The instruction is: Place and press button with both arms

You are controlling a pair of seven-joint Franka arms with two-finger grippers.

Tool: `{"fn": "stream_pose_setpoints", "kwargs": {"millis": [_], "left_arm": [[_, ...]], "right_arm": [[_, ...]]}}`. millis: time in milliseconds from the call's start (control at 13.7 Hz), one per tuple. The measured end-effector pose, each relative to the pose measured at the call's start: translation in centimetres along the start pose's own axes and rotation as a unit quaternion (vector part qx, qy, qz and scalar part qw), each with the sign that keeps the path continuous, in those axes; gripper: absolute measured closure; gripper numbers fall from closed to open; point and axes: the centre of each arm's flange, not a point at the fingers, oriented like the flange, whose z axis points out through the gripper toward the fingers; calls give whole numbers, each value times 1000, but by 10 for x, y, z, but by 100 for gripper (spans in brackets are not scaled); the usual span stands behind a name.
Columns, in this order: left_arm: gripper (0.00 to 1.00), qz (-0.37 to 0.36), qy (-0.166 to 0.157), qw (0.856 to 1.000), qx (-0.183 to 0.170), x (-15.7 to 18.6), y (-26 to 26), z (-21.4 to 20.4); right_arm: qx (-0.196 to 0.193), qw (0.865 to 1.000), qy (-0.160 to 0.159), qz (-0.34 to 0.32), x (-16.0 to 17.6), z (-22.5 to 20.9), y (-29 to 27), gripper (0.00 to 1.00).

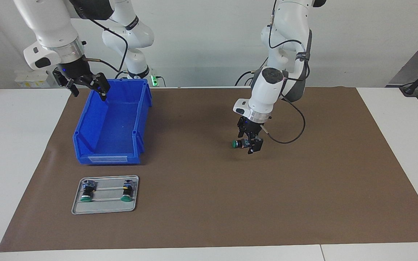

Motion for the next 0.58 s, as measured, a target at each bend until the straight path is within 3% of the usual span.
{"fn": "stream_pose_setpoints", "kwargs": {"millis": [583], "left_arm": [[0,-18,-2,1000,5,-16,-15,-2]], "right_arm": [[1,1000,13,-19,4,-1,4,0]]}}
